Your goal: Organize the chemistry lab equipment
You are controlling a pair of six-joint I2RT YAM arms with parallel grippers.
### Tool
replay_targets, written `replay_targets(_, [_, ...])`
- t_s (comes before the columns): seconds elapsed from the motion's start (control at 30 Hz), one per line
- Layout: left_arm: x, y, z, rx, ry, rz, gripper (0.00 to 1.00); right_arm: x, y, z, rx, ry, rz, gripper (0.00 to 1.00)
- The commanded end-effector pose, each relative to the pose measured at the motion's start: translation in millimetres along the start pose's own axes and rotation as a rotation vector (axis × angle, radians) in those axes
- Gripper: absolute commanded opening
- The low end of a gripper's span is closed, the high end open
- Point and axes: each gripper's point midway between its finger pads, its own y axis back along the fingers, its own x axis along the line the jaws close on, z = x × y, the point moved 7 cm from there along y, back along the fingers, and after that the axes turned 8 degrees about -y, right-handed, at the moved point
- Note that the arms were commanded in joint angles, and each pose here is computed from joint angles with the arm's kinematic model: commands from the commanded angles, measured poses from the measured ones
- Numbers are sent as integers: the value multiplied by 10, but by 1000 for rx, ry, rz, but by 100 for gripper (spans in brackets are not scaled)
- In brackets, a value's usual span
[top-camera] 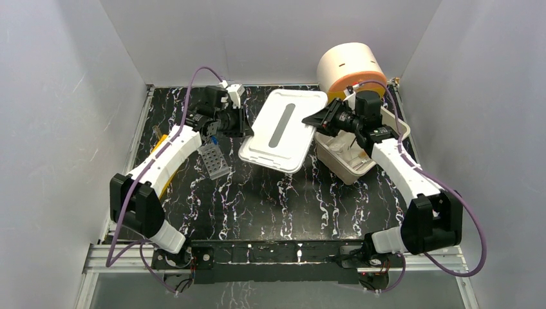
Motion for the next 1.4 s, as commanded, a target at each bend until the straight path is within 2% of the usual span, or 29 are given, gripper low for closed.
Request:
replay_targets(0.0, [-253, 138, 325, -108, -35, -183, 0, 279, 170, 42, -108, 55, 135, 14])
replay_targets(0.07, [-317, 165, 345, -118, -51, -243, 0, 308, 217, 55, -144, 52, 137, 11])
replay_targets(0.1, [-331, 177, 353, -121, -58, -256, 7, 314, 243, 59, -159, 50, 134, 11])
replay_targets(0.13, [-334, 189, 361, -123, -60, -255, 21, 309, 268, 72, -180, 43, 123, 11])
replay_targets(0.2, [-293, 178, 374, -128, -51, -210, 57, 262, 324, 104, -224, 21, 81, 11])
replay_targets(0.3, [-236, 167, 389, -130, -40, -149, 81, 134, 435, 154, -279, -5, 17, 11])
replay_targets(0.37, [-225, 156, 403, -129, -36, -137, 88, 34, 521, 197, -311, -25, -23, 10])
replay_targets(0.47, [-245, 149, 422, -129, -33, -153, 92, -58, 667, 279, -369, -25, -59, 10])
replay_targets(0.67, [-256, 57, 415, -101, -6, -184, 93, -54, 879, 413, -439, -15, -80, 10])
replay_targets(0.9, [-350, -221, 410, -19, 160, -294, 93, -76, 1007, 473, -510, -67, -107, 10])
replay_targets(1.2, [-331, -356, 290, -40, 168, -224, 93, 264, 1215, 642, -571, -92, 28, 9])
replay_targets(1.37, [-235, -380, 119, -27, 315, -114, 92, 397, 1274, 635, -580, -139, 81, 9])
